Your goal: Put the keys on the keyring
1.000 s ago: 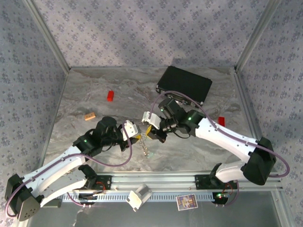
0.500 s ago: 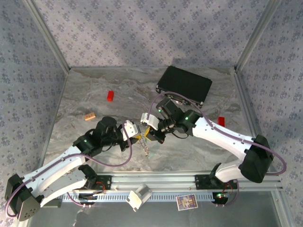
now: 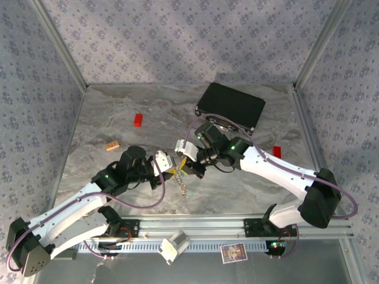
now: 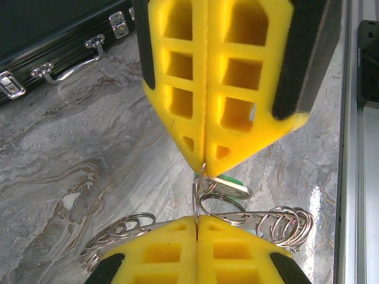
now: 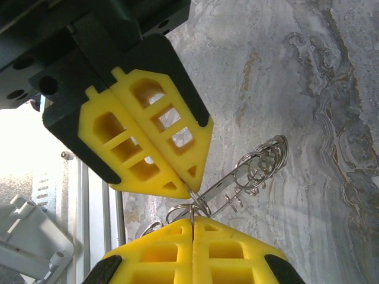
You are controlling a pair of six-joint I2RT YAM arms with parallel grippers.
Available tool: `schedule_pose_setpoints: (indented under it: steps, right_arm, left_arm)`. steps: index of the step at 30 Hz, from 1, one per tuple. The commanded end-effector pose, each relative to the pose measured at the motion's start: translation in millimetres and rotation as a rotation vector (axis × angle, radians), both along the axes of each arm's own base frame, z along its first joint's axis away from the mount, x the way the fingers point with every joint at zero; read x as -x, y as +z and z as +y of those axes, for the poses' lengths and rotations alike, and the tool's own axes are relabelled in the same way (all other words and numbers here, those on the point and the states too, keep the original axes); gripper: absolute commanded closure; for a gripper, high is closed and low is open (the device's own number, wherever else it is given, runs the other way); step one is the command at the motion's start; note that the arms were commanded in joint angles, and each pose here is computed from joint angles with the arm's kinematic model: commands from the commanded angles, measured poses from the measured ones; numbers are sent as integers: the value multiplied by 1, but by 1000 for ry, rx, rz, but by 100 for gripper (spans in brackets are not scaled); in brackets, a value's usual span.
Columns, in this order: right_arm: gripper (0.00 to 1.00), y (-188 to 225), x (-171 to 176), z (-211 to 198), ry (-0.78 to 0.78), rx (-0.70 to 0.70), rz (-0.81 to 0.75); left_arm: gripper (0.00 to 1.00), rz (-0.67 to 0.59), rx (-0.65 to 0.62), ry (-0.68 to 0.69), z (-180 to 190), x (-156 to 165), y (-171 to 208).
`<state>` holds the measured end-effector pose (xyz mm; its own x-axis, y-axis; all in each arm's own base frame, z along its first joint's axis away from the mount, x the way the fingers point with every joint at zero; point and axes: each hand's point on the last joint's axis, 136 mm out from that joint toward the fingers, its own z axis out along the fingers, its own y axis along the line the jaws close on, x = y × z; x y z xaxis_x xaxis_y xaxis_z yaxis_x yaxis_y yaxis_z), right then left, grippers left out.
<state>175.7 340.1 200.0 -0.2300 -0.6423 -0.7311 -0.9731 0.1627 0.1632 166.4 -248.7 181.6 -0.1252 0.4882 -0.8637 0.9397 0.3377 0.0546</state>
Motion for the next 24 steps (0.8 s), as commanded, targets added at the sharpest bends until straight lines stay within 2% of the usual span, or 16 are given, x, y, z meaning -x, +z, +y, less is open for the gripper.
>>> schedule_pose_setpoints:
  steps: [1, 24]
  right_arm:
    - [100, 7, -8, 4, -31, -9, -12]
    - [100, -8, -16, -3, -79, 29, 27]
  left_arm:
    - [100, -36, 45, -47, -7, 4, 13]
    - [100, -66, 57, -54, -8, 3, 17]
